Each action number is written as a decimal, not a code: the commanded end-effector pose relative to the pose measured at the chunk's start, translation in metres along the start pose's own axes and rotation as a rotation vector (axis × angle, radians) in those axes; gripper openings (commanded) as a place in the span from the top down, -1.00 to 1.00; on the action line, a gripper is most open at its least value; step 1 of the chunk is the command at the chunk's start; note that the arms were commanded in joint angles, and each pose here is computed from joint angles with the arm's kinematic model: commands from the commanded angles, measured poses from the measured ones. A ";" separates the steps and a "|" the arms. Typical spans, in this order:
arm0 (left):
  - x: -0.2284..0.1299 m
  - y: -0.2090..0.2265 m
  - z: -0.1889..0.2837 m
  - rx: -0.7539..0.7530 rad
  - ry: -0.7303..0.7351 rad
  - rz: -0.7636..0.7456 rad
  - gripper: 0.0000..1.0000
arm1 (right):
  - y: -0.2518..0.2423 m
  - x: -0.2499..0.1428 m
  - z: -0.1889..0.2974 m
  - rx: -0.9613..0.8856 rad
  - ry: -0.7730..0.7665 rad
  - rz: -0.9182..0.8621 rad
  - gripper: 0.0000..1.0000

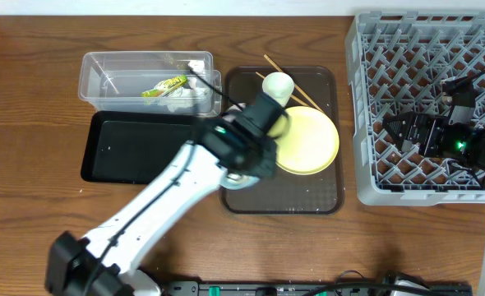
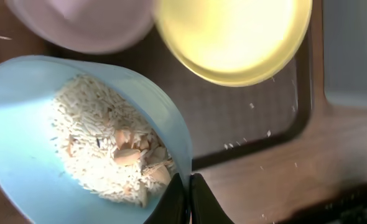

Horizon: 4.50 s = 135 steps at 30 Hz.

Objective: Sort waste into correct bins and load items into the dishwasher rack
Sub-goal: 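Move the blue bowl over the black tray and tip out the rice, then return the empty blue bowl to the brown tray with the left gripper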

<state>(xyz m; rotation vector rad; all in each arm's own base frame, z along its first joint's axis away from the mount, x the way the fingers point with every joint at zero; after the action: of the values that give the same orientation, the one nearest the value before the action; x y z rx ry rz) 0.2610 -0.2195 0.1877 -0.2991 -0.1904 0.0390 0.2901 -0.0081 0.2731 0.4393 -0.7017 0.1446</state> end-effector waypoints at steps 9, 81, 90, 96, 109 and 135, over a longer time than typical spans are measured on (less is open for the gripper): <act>0.076 0.109 0.041 -0.189 -0.073 0.141 0.88 | 0.000 0.007 0.007 -0.012 -0.025 0.013 -0.98; 0.110 0.290 0.059 -1.197 -0.129 0.849 0.88 | -0.001 0.008 0.007 -0.014 -0.031 0.017 -0.99; 0.113 0.294 0.060 -1.203 -0.112 0.892 0.87 | -0.001 0.008 0.007 -0.014 -0.030 0.017 -0.98; 0.109 0.282 0.060 -1.156 -0.127 0.824 0.88 | -0.001 0.007 0.007 -0.013 -0.028 0.016 -0.99; 0.062 0.142 0.060 -0.440 -0.079 0.300 0.89 | -0.001 0.007 0.007 -0.013 -0.029 0.016 -0.99; -0.049 -0.018 -0.104 -0.035 0.249 -0.198 0.75 | -0.001 0.007 0.007 -0.013 -0.029 0.016 -0.99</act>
<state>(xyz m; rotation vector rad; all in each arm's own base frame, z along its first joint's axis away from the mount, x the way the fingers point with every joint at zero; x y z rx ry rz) 0.2305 -0.2732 0.0938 -0.3597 0.0286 -0.2231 0.2911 -0.0086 0.2738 0.4362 -0.7080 0.1464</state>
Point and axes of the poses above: each gripper's point midway between its finger pads, its own z axis back along the fingers, its own y axis along the line the jaws close on, x = y × z, the point moved 3 cm from there along z, back along the fingers, and after that the axes turned 11 degrees about z, right-handed, at the moved point
